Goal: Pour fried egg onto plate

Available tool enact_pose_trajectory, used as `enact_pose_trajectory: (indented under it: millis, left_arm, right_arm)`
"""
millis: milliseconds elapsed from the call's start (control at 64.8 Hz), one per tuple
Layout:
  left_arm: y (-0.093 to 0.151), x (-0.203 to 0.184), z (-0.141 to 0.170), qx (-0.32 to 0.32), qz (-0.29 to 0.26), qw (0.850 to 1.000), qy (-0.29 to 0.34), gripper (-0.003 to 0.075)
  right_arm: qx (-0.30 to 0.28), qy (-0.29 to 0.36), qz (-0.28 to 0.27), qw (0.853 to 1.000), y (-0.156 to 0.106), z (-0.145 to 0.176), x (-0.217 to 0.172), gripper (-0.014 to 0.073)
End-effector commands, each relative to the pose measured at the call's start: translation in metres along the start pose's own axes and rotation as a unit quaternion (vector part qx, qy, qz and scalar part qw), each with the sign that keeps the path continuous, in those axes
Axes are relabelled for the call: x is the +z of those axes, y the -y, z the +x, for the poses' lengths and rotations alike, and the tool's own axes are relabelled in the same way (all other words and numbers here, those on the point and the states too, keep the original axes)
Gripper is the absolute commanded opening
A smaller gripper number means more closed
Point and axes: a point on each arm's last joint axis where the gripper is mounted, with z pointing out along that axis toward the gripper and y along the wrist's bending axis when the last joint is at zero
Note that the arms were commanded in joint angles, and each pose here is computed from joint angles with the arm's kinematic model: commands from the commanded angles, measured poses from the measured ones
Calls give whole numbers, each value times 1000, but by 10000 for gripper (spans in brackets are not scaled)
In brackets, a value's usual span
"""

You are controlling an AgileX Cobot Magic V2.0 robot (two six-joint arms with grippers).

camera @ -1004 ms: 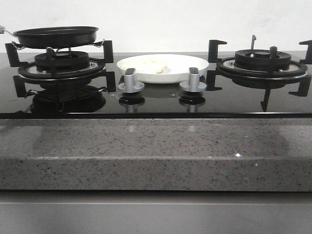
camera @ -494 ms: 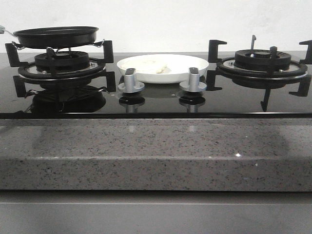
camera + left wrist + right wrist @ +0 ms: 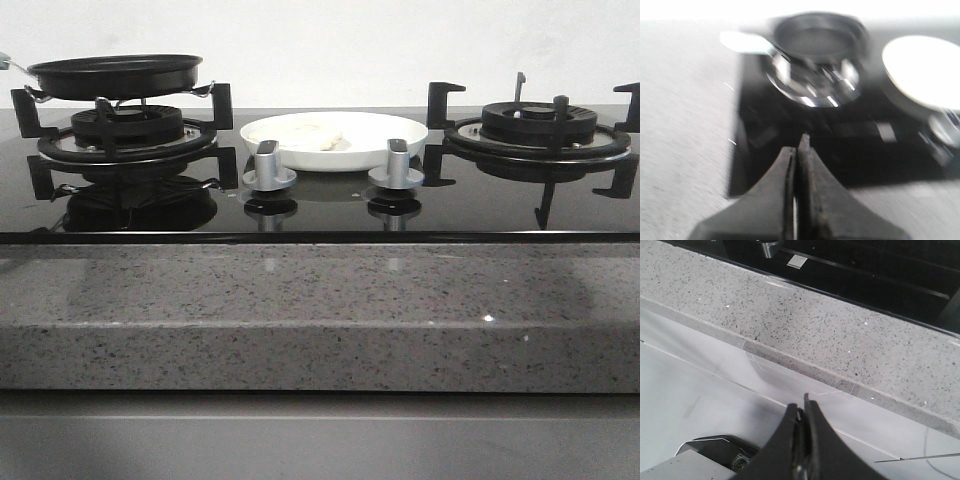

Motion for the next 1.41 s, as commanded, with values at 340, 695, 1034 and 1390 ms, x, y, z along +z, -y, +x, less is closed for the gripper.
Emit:
enact_pose_trajectory:
  millis: [340, 695, 1034, 1390]
  left_arm:
    - [-8, -3, 89, -58, -36, 982, 173, -19]
    - [-10, 4, 119, -77, -18, 973, 218, -19]
    - [-10, 5, 125, -36, -27, 967, 250, -19]
    - [-10, 5, 125, -27, -28, 968, 250, -19]
  right_arm:
    - [-6, 38, 3, 999, 0, -11, -5, -66]
    - [-6, 38, 3, 999, 0, -11, -5, -66]
    - [-6, 38, 3, 999, 0, -11, -5, -66]
    - [-6, 38, 3, 999, 0, -11, -5, -66]
